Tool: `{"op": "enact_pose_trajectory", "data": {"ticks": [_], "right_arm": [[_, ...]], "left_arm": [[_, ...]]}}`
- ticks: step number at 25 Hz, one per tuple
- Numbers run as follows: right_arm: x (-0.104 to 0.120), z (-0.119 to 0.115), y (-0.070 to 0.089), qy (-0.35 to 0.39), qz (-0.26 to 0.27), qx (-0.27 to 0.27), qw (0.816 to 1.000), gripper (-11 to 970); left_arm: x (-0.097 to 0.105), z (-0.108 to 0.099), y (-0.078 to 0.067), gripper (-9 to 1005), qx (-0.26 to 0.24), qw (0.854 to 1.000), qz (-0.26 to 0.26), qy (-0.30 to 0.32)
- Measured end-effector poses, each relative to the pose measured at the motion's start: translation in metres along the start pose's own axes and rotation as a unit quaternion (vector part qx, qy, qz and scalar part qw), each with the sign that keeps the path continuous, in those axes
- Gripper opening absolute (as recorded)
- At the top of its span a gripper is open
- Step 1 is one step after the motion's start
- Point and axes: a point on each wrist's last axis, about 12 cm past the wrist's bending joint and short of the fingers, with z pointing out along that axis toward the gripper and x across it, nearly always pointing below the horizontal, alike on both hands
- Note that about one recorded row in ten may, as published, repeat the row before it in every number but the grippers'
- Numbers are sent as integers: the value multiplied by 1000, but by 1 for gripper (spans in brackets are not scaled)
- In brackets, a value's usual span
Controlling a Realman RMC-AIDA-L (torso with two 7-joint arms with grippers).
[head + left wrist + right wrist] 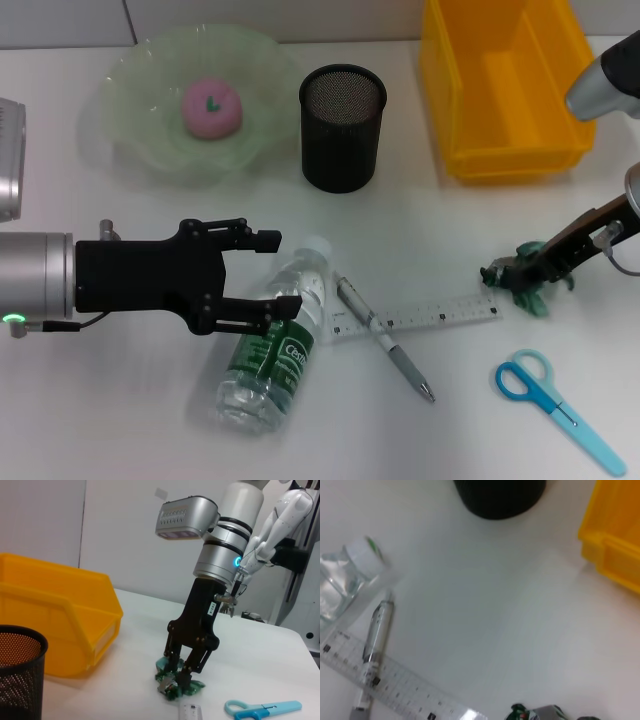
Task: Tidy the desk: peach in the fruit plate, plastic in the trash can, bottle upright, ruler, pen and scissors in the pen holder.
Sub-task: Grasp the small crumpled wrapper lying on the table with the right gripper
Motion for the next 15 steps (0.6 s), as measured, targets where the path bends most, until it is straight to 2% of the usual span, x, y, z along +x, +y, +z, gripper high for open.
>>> {"op": "enact_pose_trajectory", "data": {"ticks": [5,15], "right_arm": [[1,0,0,1,-1,1,1000,319],[1,-8,1,-5,-5,5,1000,23]], "left_arm": [[0,0,0,828,-1,1000,5,0],[0,0,0,827,0,1000,6,0]]}}
